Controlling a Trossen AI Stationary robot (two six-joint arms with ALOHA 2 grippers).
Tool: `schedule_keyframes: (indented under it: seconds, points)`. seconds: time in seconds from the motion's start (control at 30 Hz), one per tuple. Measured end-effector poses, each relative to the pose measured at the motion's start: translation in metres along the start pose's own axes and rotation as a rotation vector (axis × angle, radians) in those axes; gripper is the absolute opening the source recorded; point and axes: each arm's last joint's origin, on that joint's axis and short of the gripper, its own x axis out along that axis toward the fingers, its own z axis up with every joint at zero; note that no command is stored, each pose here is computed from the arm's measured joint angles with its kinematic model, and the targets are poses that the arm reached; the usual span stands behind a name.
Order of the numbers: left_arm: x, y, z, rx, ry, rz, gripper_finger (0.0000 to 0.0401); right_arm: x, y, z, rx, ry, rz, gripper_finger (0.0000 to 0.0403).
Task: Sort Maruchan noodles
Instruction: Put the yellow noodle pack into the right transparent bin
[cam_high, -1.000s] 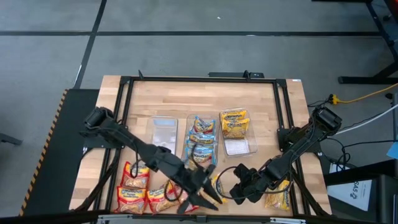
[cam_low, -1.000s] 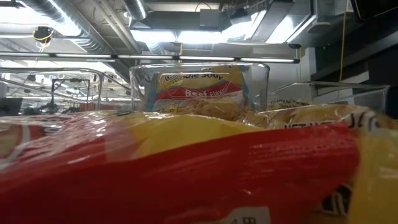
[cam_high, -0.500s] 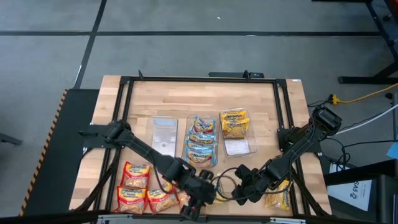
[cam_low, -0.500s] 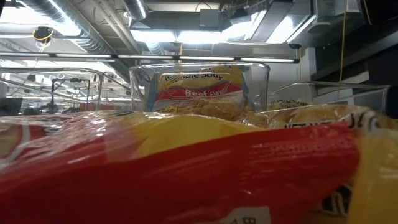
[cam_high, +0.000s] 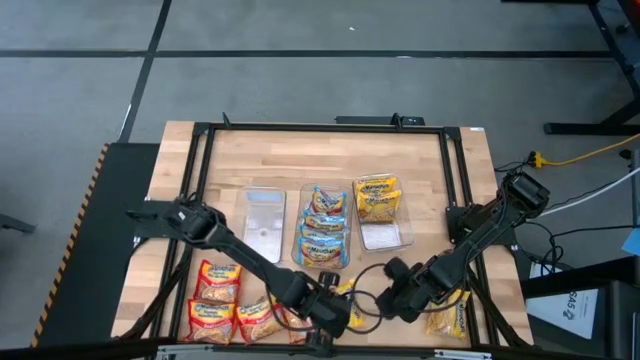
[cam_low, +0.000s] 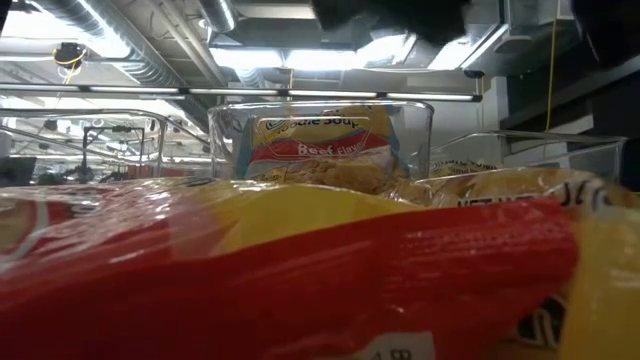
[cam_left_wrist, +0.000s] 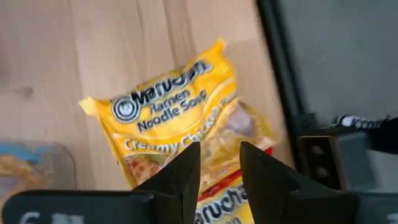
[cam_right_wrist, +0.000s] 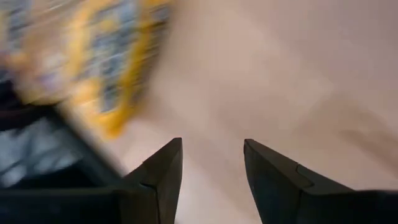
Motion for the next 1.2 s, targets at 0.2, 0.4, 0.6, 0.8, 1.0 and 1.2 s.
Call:
schedule_keyframes:
  seconds: [0.2,0.4,0.6,0.8,1.0,1.2]
  points:
    - [0.002,0.001,-0.001,-0.043,0.011,0.007,0.0108,-0.008,-0.025,0.004,0.100,-0.035,-0.250,0.0170]
    - [0.001,0.001,-0.001,-0.044,0.012,0.004,0.0108,-0.047,-0.037,0.009,0.107,0.026,-0.258,0.0170]
    - [0.004,0.009,0.002,-0.060,0.000,0.024,0.0106,-0.105,-0.048,0.020,0.145,0.001,-0.157,0.0170]
    - [0.027,0.026,0.000,-0.145,0.041,0.046,0.0106,-0.140,-0.055,0.030,0.166,-0.084,-0.004,0.0170]
    - [0.031,0.026,-0.003,-0.193,0.058,0.063,0.0106,-0.144,-0.056,0.032,0.156,-0.129,0.020,0.0170]
    - [0.031,0.021,-0.005,-0.197,0.063,0.053,0.0106,-0.144,-0.056,0.032,0.152,-0.124,0.018,0.0170]
